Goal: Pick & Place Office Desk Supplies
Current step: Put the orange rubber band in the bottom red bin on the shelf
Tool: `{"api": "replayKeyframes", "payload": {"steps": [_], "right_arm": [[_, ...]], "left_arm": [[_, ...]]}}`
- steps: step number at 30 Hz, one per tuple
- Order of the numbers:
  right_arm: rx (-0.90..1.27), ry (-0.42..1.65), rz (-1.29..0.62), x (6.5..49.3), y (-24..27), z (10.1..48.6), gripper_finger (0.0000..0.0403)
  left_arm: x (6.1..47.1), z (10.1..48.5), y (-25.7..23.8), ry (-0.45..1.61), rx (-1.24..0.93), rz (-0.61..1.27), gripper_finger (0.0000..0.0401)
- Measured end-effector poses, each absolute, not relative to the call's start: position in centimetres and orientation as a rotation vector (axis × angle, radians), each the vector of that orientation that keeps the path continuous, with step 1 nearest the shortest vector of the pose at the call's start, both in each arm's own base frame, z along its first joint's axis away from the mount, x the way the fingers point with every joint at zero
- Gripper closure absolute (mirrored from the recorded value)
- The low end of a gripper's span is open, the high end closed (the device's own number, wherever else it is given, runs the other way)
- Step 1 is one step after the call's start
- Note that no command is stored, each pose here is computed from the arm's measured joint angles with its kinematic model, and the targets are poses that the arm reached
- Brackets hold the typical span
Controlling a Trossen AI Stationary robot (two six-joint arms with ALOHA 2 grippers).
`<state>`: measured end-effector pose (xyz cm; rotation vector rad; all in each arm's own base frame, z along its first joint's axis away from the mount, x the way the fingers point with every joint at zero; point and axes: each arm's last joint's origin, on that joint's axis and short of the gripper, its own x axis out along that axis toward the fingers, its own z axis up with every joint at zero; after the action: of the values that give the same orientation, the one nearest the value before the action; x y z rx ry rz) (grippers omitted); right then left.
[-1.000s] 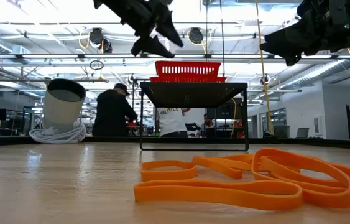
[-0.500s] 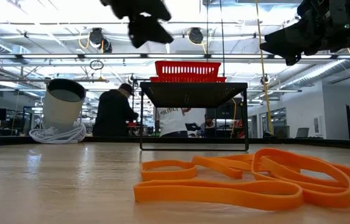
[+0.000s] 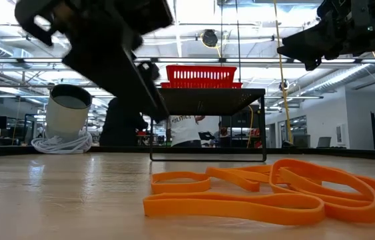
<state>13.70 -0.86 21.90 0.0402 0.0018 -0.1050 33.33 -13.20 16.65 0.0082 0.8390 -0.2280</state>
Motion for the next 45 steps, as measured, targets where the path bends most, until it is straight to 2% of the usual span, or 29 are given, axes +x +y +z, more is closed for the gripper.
{"api": "replayKeyframes", "payload": {"steps": [10,18,23,33,40,45], "right_arm": [[0.041,0.008,-0.102,14.1,-0.9,21.8,0.0243],[0.041,0.012,-0.103,14.1,-0.9,21.7,0.0243],[0.039,0.012,-0.104,14.1,-0.9,21.7,0.0243],[0.037,0.013,-0.106,14.1,-0.9,21.7,0.0243],[0.037,0.013,-0.106,14.1,-0.9,21.7,0.0243],[0.037,0.013,-0.106,14.1,-0.9,21.7,0.0243]], "left_arm": [[35.1,11.5,-14.7,0.819,0.014,-0.241,0.0158],[35.1,10.0,-14.6,0.857,0.045,-0.193,0.0162],[35.1,9.9,-14.6,0.863,0.047,-0.204,0.0214],[35.1,9.7,-14.4,0.88,0.054,-0.203,0.0386],[34.8,10.9,-14.1,0.87,0.057,-0.193,0.0376],[34.6,13.6,-13.3,0.82,0.077,-0.185,0.0395]]}}
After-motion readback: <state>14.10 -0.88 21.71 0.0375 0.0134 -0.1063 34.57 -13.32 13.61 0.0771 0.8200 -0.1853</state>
